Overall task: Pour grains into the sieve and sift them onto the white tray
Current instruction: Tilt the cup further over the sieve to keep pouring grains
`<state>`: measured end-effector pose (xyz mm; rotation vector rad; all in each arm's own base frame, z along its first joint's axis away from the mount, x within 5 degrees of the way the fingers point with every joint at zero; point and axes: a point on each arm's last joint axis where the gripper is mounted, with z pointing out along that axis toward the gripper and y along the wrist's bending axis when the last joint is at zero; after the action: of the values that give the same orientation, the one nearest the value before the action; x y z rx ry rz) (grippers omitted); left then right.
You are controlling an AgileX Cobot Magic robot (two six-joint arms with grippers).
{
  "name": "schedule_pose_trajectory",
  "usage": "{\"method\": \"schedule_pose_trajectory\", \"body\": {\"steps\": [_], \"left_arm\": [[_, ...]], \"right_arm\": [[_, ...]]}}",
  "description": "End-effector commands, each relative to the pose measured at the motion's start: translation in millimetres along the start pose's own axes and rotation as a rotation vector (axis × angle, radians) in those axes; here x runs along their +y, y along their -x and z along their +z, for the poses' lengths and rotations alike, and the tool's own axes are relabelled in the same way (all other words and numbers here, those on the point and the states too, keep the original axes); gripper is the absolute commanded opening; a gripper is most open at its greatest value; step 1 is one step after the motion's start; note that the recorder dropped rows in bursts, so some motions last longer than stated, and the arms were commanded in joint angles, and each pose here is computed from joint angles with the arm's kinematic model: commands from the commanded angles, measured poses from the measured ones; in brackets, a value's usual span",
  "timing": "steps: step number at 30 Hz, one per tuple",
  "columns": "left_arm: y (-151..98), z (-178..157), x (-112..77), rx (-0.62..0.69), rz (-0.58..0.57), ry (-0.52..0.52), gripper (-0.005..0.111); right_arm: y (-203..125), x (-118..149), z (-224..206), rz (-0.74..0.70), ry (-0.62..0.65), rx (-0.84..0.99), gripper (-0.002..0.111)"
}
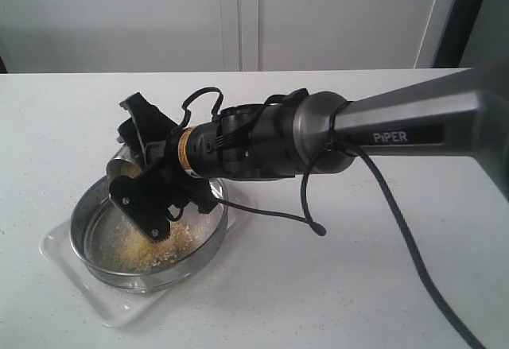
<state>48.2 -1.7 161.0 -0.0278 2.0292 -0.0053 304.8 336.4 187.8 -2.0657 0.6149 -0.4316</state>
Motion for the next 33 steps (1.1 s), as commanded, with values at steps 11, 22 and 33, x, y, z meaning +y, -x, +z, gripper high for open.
{"method": "schedule_pose_trajectory", "body": {"steps": [11, 22, 33], "left_arm": [[-4.5, 1.2, -0.8, 0.023, -0.004, -0.011, 0.000], [-4.5, 1.2, -0.8, 0.023, -0.004, -0.011, 0.000], [-4.5, 1.2, -0.8, 0.023, -0.004, -0.011, 0.000]], "right_arm": [[-1.7, 2.5, 19.9, -0.012, 0.007, 0.006, 0.000], [-8.4, 8.0, 33.1, -0.011, 0.049, 0.061, 0.000], [-15.6, 9.3, 37.2, -0.011, 0.091, 0.132, 0.000]]}}
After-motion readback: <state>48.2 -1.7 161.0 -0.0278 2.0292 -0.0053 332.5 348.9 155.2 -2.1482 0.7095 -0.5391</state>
